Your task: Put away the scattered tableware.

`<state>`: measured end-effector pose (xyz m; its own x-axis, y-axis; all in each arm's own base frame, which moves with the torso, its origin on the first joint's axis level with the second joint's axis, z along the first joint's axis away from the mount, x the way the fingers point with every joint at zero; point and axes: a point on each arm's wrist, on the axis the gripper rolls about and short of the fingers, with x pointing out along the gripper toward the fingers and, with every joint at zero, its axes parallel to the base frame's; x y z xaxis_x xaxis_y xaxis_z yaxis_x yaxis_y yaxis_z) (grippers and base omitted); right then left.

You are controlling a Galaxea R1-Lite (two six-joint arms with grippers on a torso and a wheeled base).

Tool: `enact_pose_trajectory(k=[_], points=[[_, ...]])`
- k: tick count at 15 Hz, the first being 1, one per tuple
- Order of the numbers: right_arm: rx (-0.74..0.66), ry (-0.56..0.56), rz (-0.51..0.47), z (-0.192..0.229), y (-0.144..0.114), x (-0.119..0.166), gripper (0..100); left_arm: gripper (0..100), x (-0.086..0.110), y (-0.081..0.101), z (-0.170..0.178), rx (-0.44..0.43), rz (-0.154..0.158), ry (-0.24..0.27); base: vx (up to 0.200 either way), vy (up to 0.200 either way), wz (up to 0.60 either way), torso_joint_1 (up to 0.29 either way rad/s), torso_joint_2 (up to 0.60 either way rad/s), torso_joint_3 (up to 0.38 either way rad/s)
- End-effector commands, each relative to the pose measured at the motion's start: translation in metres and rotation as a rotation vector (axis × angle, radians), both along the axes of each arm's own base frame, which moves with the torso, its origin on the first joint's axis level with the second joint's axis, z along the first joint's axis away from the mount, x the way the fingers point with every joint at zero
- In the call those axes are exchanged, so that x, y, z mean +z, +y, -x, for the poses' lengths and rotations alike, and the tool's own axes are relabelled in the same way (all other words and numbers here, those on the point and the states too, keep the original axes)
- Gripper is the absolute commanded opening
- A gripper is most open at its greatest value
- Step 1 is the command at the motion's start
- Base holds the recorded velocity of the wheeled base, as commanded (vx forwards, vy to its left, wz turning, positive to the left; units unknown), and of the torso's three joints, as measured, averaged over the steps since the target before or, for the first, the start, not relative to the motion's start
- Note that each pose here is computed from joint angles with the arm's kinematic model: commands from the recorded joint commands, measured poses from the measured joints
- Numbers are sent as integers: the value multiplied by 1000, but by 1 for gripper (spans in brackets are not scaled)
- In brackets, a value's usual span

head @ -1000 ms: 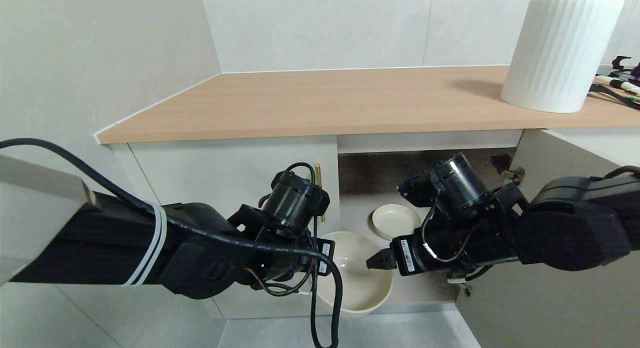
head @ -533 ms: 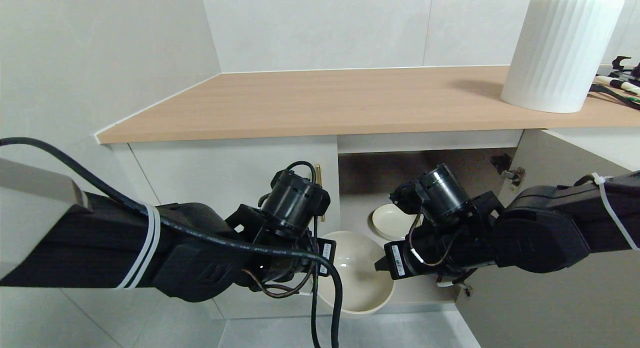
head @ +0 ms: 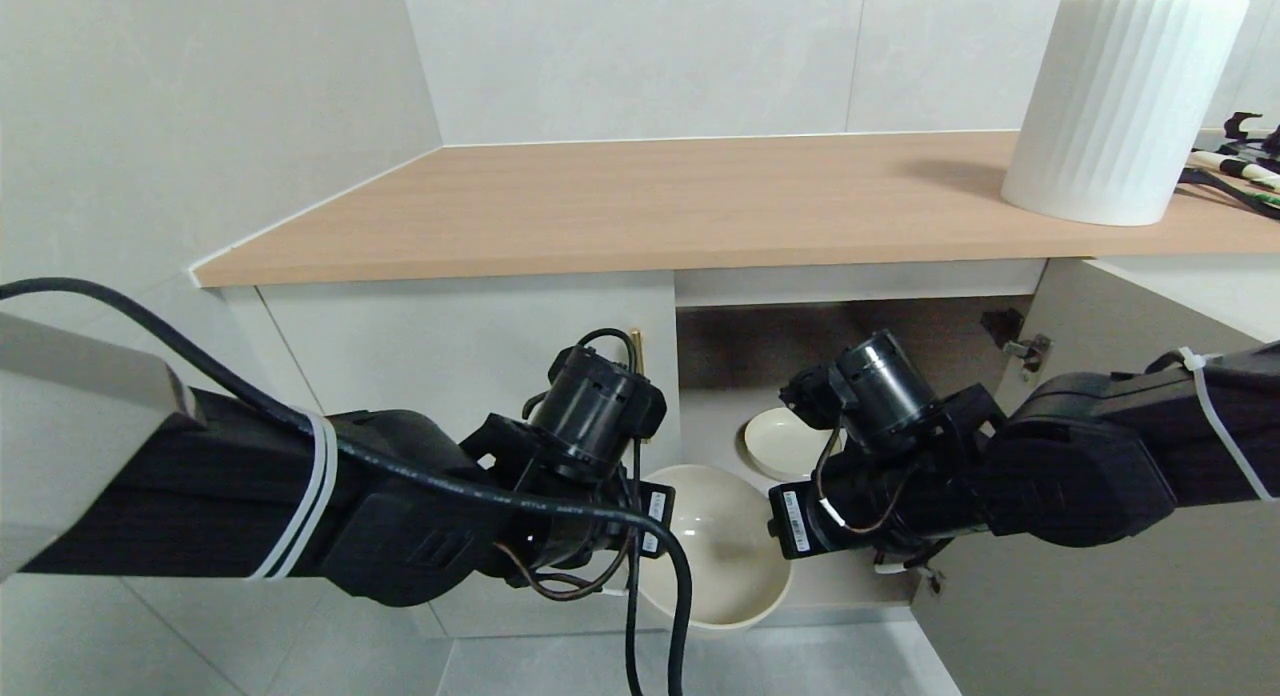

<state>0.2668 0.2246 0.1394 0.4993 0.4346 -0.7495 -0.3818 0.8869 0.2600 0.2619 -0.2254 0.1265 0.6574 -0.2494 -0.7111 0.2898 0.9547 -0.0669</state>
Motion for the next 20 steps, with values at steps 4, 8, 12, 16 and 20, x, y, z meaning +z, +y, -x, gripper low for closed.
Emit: enact_pose_trajectory(k=[4,8,12,16,20], points=[[-11,-7,17,0,1,-2,0,100,2,1,0,26,-13,-20,0,0,0,0,0,0],[-102,26,18,-27,-5,-17,0,100,24,9,4,67,62,-58,0,0,0,0,0,0],[-422,0,-2,-83,-20,-31,0,100,30,12,6,70,76,-71,0,0,0,0,0,0],[-610,-26,-10,-121,-33,-49,0,100,30,12,6,70,76,-71,0,0,0,0,0,0],[-738,-63,-26,-152,-44,-62,0,100,31,12,6,70,77,-72,0,0,0,0,0,0]])
